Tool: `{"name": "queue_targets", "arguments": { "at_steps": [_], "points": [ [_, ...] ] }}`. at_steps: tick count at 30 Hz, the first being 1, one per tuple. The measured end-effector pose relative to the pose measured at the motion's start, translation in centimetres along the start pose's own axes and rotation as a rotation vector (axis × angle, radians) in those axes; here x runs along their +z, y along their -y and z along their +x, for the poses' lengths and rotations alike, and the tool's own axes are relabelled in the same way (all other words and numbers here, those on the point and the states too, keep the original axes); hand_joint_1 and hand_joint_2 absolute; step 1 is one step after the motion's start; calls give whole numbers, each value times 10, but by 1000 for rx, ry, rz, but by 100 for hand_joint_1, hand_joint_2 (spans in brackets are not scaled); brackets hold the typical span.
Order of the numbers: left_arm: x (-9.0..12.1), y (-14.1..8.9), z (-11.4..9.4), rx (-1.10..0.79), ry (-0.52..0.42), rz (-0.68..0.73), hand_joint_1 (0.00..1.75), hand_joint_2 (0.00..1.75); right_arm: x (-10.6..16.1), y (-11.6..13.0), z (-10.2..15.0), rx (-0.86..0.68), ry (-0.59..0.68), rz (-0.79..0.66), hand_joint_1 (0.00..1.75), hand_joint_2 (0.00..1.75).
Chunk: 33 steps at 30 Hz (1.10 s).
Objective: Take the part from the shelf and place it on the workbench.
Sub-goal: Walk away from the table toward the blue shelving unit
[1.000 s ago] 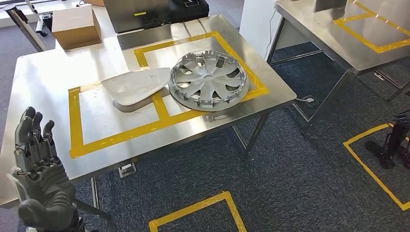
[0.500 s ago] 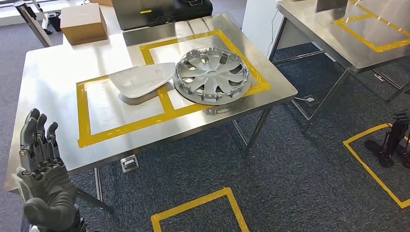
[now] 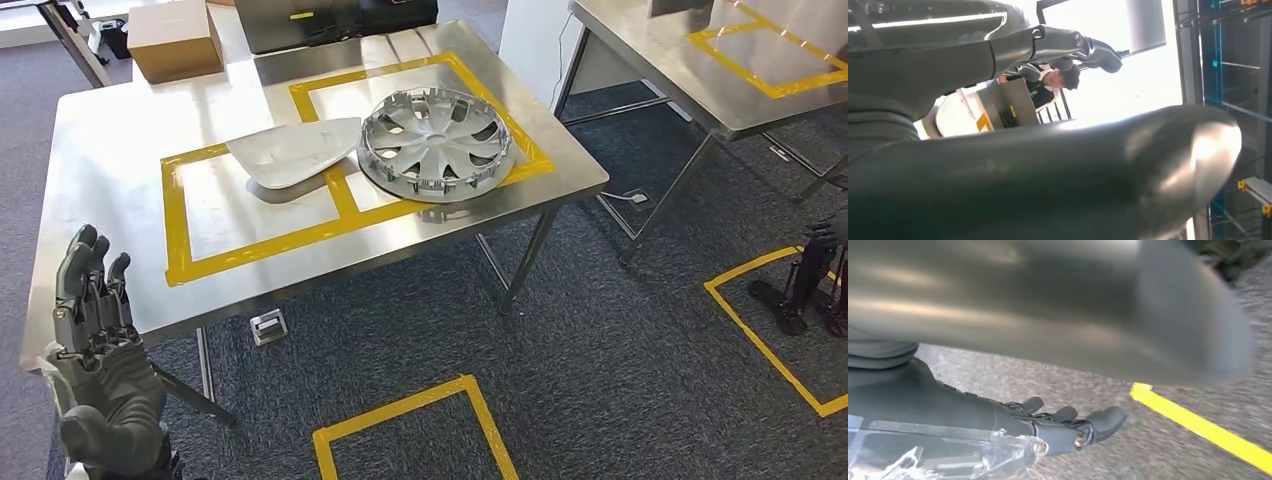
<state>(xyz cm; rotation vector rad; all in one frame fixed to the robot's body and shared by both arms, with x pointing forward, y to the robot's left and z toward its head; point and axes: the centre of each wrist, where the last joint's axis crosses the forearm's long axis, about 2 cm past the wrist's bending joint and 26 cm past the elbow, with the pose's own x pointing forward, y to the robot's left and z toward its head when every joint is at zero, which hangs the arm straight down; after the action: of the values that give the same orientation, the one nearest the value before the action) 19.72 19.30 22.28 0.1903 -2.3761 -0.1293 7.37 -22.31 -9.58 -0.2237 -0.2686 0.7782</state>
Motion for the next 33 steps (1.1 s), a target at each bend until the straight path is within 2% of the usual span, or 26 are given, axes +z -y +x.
{"name": "queue_targets", "arguments": {
  "at_steps": [33],
  "points": [
    [6, 4, 1, 21, -24, -19, 0, 0, 0, 1, 2, -12, -7, -6, 0, 0]
  ]
}}
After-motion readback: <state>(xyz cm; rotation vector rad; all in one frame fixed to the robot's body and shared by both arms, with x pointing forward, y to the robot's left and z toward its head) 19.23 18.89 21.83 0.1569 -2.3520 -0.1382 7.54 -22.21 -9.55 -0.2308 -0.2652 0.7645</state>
